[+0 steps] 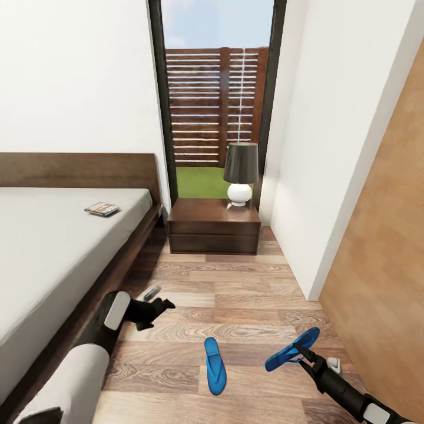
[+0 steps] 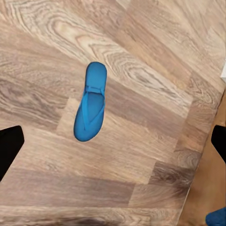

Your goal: In the bedroom, move the book from the bed onto either nightstand, and place the two sandals side by side next to the bed.

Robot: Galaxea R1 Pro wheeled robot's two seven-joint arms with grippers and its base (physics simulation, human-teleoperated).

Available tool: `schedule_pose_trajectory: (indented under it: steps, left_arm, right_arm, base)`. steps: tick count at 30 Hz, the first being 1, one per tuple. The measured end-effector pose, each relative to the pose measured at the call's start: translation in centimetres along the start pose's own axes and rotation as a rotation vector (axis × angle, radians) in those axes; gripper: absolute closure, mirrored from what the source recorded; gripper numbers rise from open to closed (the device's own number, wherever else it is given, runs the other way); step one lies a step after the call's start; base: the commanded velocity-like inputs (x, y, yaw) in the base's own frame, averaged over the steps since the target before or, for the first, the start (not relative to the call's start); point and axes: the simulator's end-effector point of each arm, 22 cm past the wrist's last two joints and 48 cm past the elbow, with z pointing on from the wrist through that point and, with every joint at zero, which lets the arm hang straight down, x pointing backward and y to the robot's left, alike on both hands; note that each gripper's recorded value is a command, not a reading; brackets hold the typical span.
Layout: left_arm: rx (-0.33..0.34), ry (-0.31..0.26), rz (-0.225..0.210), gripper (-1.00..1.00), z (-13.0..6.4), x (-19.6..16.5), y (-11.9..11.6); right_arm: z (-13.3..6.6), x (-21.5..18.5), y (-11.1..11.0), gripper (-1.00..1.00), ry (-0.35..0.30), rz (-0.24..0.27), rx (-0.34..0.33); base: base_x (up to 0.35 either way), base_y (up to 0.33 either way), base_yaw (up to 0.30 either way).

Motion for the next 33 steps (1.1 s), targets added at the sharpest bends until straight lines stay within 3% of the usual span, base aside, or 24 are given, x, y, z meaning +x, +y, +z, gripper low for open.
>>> schedule_pose_trajectory:
  steps: [6, 10, 11, 12, 18, 33]
  left_arm:
    - [-0.043, 0.114, 0.072, -1.0, 1.2, 0.2, -4.8]
    - [-0.07, 0.175, 0.203, -1.0, 1.9, 2.2, -9.2]
    - [-0.093, 0.188, 0.257, -1.0, 1.9, 2.7, -9.9]
    - [-0.105, 0.189, 0.272, -1.0, 1.9, 2.7, -9.8]
    - [-0.134, 0.173, 0.259, -1.0, 1.3, 0.9, -7.5]
    - [-0.145, 0.171, 0.254, -1.0, 1.2, 0.6, -6.8]
  right_arm:
    - [-0.1, -0.2, 0.0, 1.0, -0.003, -0.003, 0.0]
    - [-0.3, -0.4, 0.0, 1.0, -0.005, -0.005, -0.001]
    - [-0.3, -0.5, 0.2, 1.0, -0.006, -0.007, -0.012]
    - [-0.3, -0.4, 0.3, 1.0, -0.005, -0.007, -0.017]
    - [-0.3, -0.4, 0.5, 1.0, -0.003, -0.007, -0.026]
    - [-0.3, -0.3, 1.0, 1.0, 0.001, -0.01, -0.048]
  base:
    - [0.0, 0.0, 0.0]
    - [0.0, 0.0, 0.0]
    - [0.0, 0.0, 0.0]
    - [0.0, 0.0, 0.0]
    - [0.0, 0.0, 0.0]
    - [0.0, 0.115, -0.17]
